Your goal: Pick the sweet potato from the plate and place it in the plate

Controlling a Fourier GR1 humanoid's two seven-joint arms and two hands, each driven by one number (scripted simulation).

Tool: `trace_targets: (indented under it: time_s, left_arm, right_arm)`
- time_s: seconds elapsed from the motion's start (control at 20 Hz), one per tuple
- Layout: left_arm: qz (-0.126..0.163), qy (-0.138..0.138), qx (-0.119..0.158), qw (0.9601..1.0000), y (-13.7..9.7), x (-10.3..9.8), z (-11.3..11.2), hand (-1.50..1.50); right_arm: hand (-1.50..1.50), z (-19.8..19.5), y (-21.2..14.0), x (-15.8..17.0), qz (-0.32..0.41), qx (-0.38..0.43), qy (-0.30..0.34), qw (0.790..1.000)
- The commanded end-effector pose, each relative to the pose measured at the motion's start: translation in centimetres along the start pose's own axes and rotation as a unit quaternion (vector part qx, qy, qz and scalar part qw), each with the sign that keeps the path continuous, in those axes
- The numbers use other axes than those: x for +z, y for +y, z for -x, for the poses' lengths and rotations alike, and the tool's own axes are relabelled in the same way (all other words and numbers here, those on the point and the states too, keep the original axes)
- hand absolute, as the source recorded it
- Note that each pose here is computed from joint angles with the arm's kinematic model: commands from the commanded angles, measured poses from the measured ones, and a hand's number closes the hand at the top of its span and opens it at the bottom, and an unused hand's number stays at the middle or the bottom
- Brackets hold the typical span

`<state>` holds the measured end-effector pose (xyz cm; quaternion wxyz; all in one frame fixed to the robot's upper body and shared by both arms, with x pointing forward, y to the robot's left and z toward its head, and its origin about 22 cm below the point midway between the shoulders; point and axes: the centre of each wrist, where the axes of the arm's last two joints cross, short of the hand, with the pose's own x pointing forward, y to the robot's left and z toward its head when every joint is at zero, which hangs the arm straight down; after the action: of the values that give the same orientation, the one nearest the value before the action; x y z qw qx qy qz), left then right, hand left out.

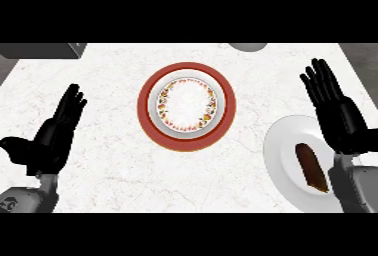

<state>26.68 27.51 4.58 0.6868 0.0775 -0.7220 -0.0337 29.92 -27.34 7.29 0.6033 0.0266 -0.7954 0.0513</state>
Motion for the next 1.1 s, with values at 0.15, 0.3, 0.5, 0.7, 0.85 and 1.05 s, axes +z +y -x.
trace_targets:
  time_s: [0.15, 0.3, 0.5, 0.7, 0.85, 1.05]
  left_arm:
    - [0.034, -0.078, -0.034, 0.9958, 0.3, -2.0, -4.4, 0.00]
    - [0.047, -0.064, -0.036, 0.9962, -0.2, -1.9, -3.8, 0.00]
    - [0.055, -0.076, -0.039, 0.9948, 0.6, -2.6, -5.0, 0.00]
    - [0.043, -0.070, -0.029, 0.9962, 1.1, -3.5, -4.8, 0.00]
    - [0.053, -0.075, -0.033, 0.9952, 2.1, -2.2, -6.5, 0.00]
    - [0.058, -0.062, -0.036, 0.9958, 1.6, -4.1, -5.5, 0.00]
  right_arm:
    - [1.50, 2.6, 7.4, 1.2, -0.232, 0.144, 0.038, 0.961]
    - [1.50, 0.1, 2.0, -0.7, -0.236, 0.406, 0.053, 0.881]
    - [1.50, 5.7, 5.8, 4.2, -0.207, 0.498, 0.072, 0.839]
    - [-1.50, 10.8, 9.6, 10.1, -0.132, 0.405, 0.033, 0.904]
    - [-1.50, 11.1, 8.7, 11.1, -0.120, 0.388, -0.001, 0.914]
    - [-1.50, 8.2, 9.4, 10.8, -0.111, 0.417, -0.057, 0.900]
